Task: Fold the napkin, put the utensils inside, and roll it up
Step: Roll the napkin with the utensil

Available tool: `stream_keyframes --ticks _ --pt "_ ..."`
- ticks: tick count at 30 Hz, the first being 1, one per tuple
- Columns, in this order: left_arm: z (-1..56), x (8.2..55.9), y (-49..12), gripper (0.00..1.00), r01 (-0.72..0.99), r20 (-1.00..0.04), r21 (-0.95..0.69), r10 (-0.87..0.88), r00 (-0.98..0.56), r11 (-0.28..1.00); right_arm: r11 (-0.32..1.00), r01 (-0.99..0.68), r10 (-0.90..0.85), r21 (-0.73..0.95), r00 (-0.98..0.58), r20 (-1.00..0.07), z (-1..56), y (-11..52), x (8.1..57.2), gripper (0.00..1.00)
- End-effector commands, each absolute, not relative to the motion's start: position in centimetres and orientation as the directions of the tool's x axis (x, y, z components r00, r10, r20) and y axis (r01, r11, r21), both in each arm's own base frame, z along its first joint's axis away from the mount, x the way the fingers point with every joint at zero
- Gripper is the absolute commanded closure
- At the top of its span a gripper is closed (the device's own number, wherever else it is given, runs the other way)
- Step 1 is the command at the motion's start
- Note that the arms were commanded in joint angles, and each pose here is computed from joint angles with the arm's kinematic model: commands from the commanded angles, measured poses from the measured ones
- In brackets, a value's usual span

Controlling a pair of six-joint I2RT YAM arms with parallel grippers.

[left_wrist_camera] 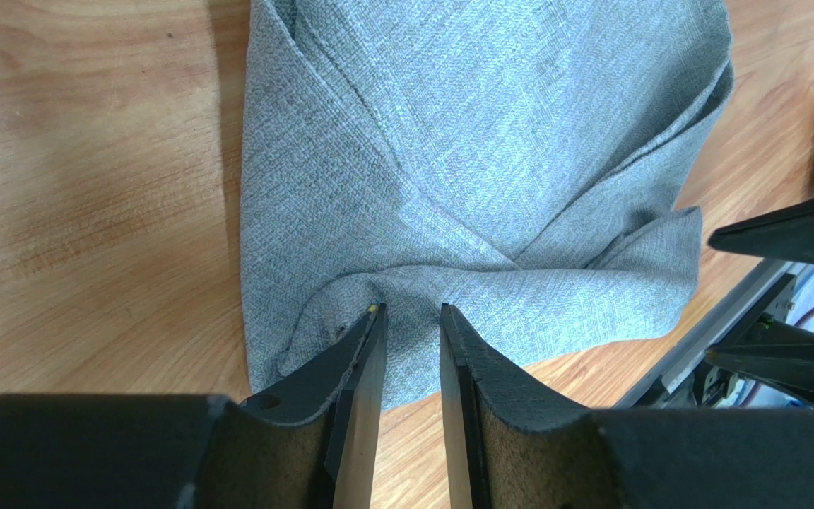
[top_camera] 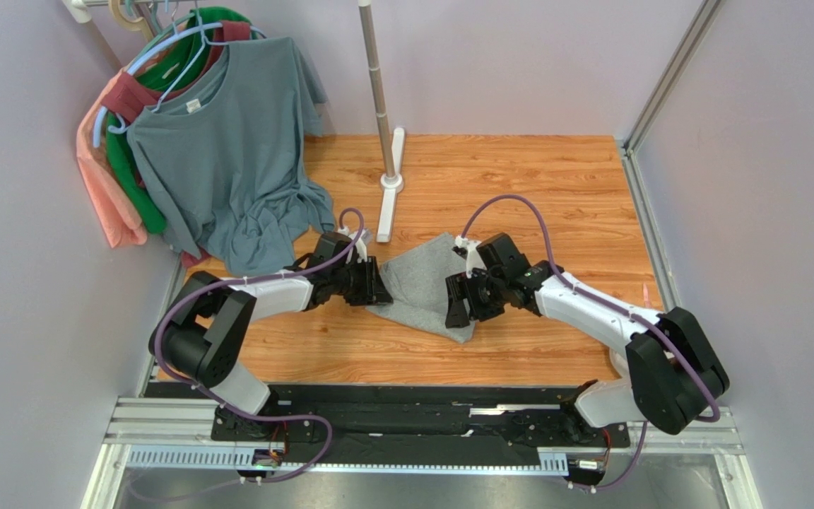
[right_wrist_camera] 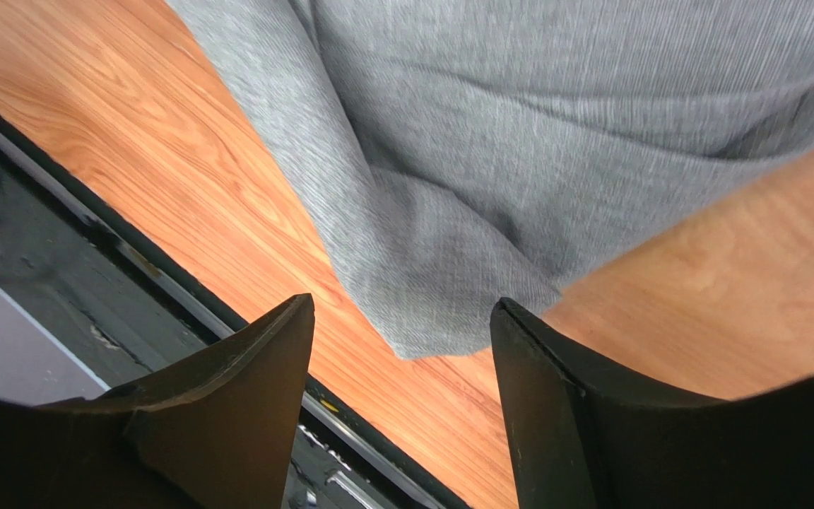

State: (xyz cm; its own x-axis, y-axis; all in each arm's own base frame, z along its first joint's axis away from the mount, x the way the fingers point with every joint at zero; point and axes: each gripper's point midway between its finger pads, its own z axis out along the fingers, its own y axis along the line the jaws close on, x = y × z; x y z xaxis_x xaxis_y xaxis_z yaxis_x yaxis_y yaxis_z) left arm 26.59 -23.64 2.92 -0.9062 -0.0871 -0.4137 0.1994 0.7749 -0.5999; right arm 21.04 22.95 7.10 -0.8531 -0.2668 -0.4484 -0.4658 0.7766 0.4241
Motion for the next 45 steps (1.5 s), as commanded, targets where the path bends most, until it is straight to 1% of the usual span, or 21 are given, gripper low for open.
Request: stream_keyframes --ticks 1,9,14,18,21,22,25,27,28,31,38,39,40,43,45 --pt "0.6 26.1 -22.2 0.65 0.185 -0.395 -0.527 -0.046 -0.918 0.829 0.787 -0.472 -0.256 0.399 -0.836 -0.484 6.8 22.9 21.6 0.34" --pt "0.6 26.0 -22.1 0.66 0.184 -0.393 -0.527 -0.046 -0.918 0.83 0.748 -0.549 -0.3 0.373 -0.781 -0.548 6.9 23.9 22.4 0.34" --pt "0.6 26.0 -22.2 0.66 0.18 -0.388 -0.532 -0.049 -0.92 0.827 0.752 -0.543 -0.339 0.375 -0.806 -0.486 5.0 23.9 21.8 0.33" --pt "0.5 25.9 -22.1 0.66 0.179 -0.384 -0.528 -0.046 -0.922 0.83 0.752 -0.541 -0.361 0.376 -0.816 -0.452 4.6 24.1 21.2 0.34" --pt "0.3 25.8 -22.1 0.66 0.174 -0.379 -0.526 -0.047 -0.924 0.832 0.768 -0.53 -0.379 0.358 -0.828 -0.414 4.4 23.8 20.4 0.38" --pt "0.3 25.8 -22.1 0.66 0.175 -0.381 -0.527 -0.047 -0.924 0.832 0.771 -0.53 -0.389 0.353 -0.831 -0.398 4.4 23.7 20.0 0.43" --pt "0.2 25.8 -22.0 0.66 0.17 -0.377 -0.524 -0.048 -0.925 0.834 0.778 -0.514 -0.393 0.361 -0.847 -0.359 4.4 23.8 19.4 0.53" --pt "-0.1 25.7 -21.9 0.66 0.168 -0.372 -0.521 -0.046 -0.927 0.837 0.784 -0.503 -0.4 0.364 -0.858 -0.323 4.0 23.5 18.7 0.51" --pt "-0.2 25.6 -22.0 0.66 0.166 -0.368 -0.523 -0.046 -0.929 0.836 0.786 -0.501 -0.41 0.363 -0.861 -0.301 3.5 23.5 18.4 0.47" --pt "-0.4 25.6 -22.0 0.66 0.162 -0.364 -0.523 -0.048 -0.93 0.837 0.8 -0.483 -0.422 0.356 -0.875 -0.239 2.8 23.0 17.4 0.39" --pt "-0.5 25.6 -21.9 0.66 0.163 -0.365 -0.522 -0.047 -0.93 0.838 0.848 -0.44 -0.402 0.296 -0.897 -0.182 2.2 21.8 16.5 0.38" --pt "-0.6 25.5 -21.9 0.67 0.162 -0.364 -0.522 -0.046 -0.93 0.837 0.855 -0.431 -0.398 0.29 -0.902 -0.166 1.8 21.5 16.2 0.39" --pt "-0.6 25.6 -21.9 0.67 0.162 -0.362 -0.522 -0.046 -0.931 0.838 0.864 -0.413 -0.385 0.287 -0.91 -0.152 1.6 21.5 16.0 0.44" --pt "-1.0 25.4 -21.9 0.67 0.158 -0.354 -0.52 -0.043 -0.934 0.839 0.876 -0.378 -0.367 0.298 -0.925 -0.095 1.0 21.4 15.2 0.52" --pt "-1.0 25.4 -21.9 0.67 0.157 -0.352 -0.519 -0.043 -0.935 0.84 0.881 -0.352 -0.348 0.315 -0.935 -0.072 1.0 21.4 14.7 0.53"
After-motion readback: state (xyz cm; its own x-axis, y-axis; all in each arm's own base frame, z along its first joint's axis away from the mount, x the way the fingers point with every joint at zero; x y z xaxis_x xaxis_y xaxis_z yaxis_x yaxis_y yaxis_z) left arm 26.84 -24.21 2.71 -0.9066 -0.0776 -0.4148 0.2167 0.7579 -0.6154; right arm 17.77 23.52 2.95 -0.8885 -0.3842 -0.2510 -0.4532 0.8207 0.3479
